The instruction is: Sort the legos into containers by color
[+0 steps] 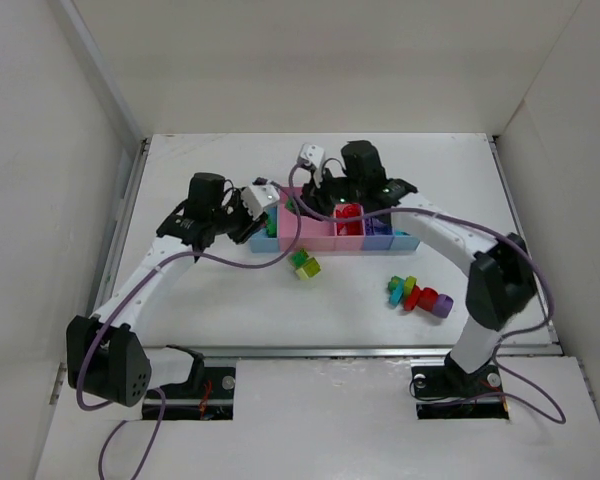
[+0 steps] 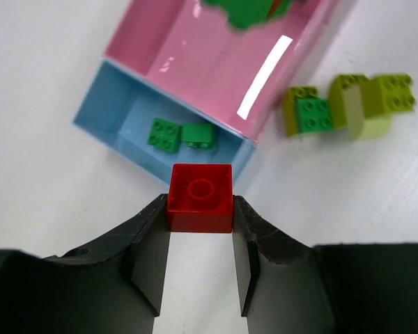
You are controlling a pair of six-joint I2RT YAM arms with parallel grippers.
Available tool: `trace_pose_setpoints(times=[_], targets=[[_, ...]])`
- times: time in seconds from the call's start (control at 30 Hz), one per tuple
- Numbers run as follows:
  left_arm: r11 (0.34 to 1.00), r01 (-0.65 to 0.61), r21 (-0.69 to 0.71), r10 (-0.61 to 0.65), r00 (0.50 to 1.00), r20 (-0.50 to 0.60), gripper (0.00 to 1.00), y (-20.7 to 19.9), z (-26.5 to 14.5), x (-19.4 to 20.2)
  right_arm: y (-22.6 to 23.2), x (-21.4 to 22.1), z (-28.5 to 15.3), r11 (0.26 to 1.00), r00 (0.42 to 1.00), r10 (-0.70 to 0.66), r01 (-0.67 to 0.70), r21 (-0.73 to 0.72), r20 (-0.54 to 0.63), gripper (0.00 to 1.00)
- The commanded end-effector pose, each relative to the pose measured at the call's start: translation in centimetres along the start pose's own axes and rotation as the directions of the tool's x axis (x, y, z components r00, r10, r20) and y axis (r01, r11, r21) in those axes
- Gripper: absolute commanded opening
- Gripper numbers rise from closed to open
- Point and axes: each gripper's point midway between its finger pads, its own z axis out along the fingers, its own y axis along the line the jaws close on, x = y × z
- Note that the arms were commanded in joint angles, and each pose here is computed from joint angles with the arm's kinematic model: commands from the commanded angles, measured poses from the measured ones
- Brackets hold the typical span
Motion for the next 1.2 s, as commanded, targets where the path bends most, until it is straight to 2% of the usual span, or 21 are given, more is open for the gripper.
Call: trace_pose_setpoints(times=[0.0,0.07,0.13,0.3,0.43,0.47,0.53,0.57,0.67,0.7,0.8,0.87,0.93,0.97,1.03,1.1,1.17], targets=[[0.959,0.194,-0.208,-0.174,0.978,0.112,0.0,3.7,-1.4,-2.5,-1.3,-2.7,4.9,0.997,0.994,0.075,-0.075,-0.005,0.081,0.0],[0.928,0.251,-0.277,-0.214,0.964,0.156,0.0,4.8,-2.2,-3.0,-2.4,-2.6,8.1,0.992,0.989,0.128,-0.128,0.002,0.071,0.0],[0.892,0.307,-0.332,-0.262,0.949,0.173,0.0,5.5,-2.9,-2.8,-3.5,-2.6,9.6,0.984,0.982,0.173,-0.175,0.022,0.074,0.0],[0.874,0.323,-0.362,-0.26,0.942,0.213,0.0,5.5,-3.8,-2.9,-4.6,-2.5,12.9,0.973,0.969,0.23,-0.23,-0.017,0.084,0.0],[0.88,0.332,-0.339,-0.273,0.939,0.21,0.0,4.8,-3.2,-2.4,-4.5,-1.4,14.0,0.965,0.963,0.261,-0.259,-0.046,0.066,0.22],[0.881,0.332,-0.339,-0.273,0.939,0.21,0.0,4.8,-3.2,-2.4,-4.5,-1.4,14.0,0.965,0.963,0.262,-0.259,-0.046,0.066,0.39],[0.887,0.321,-0.332,-0.262,0.942,0.209,0.0,4.7,-3.2,-2.5,-4.5,-1.4,14.0,0.965,0.963,0.262,-0.259,-0.046,0.066,0.56],[0.89,0.31,-0.334,-0.253,0.945,0.205,0.0,4.8,-3.2,-2.5,-4.5,-1.5,13.8,0.965,0.963,0.261,-0.259,-0.036,0.067,0.71],[0.899,0.295,-0.324,-0.231,0.947,0.222,0.0,4.8,-3.2,-3.0,-4.7,-2.5,13.0,0.968,0.964,0.251,-0.251,-0.013,0.084,0.76],[0.9,0.285,-0.329,-0.218,0.949,0.226,0.0,5.0,-3.4,-3.4,-4.7,-2.5,13.0,0.968,0.964,0.251,-0.251,-0.013,0.084,0.82],[0.906,0.277,-0.319,-0.2,0.946,0.253,0.0,5.4,-3.4,-4.5,-5.6,-3.1,11.2,0.967,0.963,0.251,-0.254,0.017,0.101,0.93],[0.92,0.258,-0.297,-0.178,0.946,0.269,0.0,5.2,-3.2,-5.4,-7.3,-2.3,9.7,0.958,0.959,0.265,-0.274,0.087,0.098,0.93],[0.935,0.232,-0.266,-0.15,0.944,0.294,0.0,4.7,-2.1,-7.0,-8.6,-3.3,6.9,0.941,0.951,0.28,-0.299,0.157,0.132,0.99],[0.942,0.221,-0.253,-0.141,0.943,0.301,0.0,4.3,-1.6,-7.5,-10.9,-2.7,5.1,0.913,0.943,0.3,-0.328,0.244,0.148,0.99],[0.964,0.182,-0.195,-0.11,0.937,0.331,0.0,3.0,0.0,-9.6,-12.6,-2.2,1.7,0.854,0.916,0.354,-0.399,0.334,0.187,1.0],[0.972,0.161,-0.169,-0.095,0.935,0.342,0.0,2.4,1.2,-10.9,-15.8,0.8,-2.4,0.749,0.882,0.417,-0.471,0.467,0.219,1.0],[0.983,0.138,-0.119,-0.087,0.929,0.36,0.0,1.4,3.3,-12.9,-16.9,0.6,-6.9,0.65,0.85,0.431,-0.524,0.55,0.301,1.0]])
